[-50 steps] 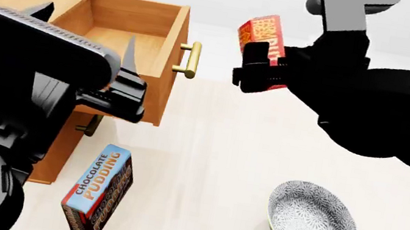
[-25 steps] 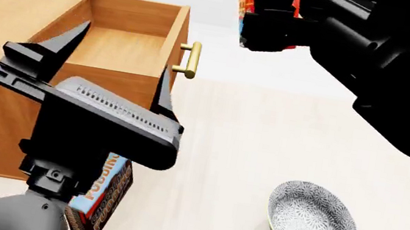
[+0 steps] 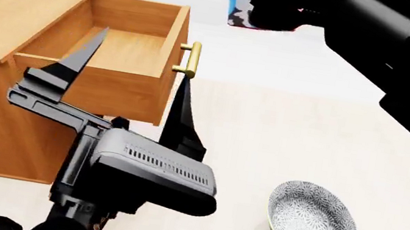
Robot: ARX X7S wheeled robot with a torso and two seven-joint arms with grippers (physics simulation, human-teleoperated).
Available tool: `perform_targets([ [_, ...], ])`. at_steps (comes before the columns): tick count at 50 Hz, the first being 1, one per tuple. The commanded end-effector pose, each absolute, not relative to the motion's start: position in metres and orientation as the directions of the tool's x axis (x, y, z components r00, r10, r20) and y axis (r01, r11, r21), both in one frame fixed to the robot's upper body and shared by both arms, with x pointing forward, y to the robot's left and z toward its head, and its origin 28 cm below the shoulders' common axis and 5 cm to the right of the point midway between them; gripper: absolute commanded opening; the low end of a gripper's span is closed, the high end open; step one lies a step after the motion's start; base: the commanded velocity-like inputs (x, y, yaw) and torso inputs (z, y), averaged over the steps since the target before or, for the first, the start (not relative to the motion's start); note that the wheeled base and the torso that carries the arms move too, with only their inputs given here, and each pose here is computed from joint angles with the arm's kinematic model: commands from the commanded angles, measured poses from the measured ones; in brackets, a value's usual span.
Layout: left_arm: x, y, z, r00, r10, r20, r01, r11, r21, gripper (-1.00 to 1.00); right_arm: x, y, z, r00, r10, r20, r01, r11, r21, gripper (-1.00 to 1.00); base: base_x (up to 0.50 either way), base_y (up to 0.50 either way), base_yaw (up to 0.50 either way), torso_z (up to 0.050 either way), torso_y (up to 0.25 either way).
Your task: Put the butter at the back in the top drawer of the cabinet and close it.
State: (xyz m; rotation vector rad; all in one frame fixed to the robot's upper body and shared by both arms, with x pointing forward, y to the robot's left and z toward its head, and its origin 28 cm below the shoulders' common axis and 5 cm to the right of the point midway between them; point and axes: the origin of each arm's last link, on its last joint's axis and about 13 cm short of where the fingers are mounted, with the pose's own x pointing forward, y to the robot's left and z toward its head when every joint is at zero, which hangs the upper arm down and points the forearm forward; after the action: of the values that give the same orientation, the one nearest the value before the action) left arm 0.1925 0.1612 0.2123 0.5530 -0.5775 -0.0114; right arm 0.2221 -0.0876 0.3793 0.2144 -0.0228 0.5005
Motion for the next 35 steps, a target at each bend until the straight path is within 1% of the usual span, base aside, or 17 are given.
perform_targets([
  [1,0.194,0.149,0.204,0.786,-0.159,0.598,-0.255,0.797,0.547,1.0,0.213,-0.089,0.386,0.86,0.491,0.143,-0.511,0.817,0.268,-1.0,0.0,0.0,0.0,0.0,0.0],
  [7,0.2,0.143,0.199,0.76,-0.158,0.63,-0.329,0.743,0.583,1.0,0.213,-0.087,0.379,0.858,0.495,0.137,-0.512,0.803,0.304,-1.0,0.0,0.0,0.0,0.0,0.002],
  [14,0.204,0.14,0.195,0.741,-0.168,0.65,-0.371,0.704,0.606,1.0,0.216,-0.083,0.372,0.855,0.505,0.117,-0.513,0.793,0.329,-1.0,0.0,0.0,0.0,0.001,0.0],
  [35,0.209,0.135,0.189,0.727,-0.195,0.658,-0.404,0.653,0.64,1.0,0.213,-0.076,0.37,0.829,0.548,0.113,-0.548,0.751,0.368,-1.0,0.0,0.0,0.0,0.0,0.001],
])
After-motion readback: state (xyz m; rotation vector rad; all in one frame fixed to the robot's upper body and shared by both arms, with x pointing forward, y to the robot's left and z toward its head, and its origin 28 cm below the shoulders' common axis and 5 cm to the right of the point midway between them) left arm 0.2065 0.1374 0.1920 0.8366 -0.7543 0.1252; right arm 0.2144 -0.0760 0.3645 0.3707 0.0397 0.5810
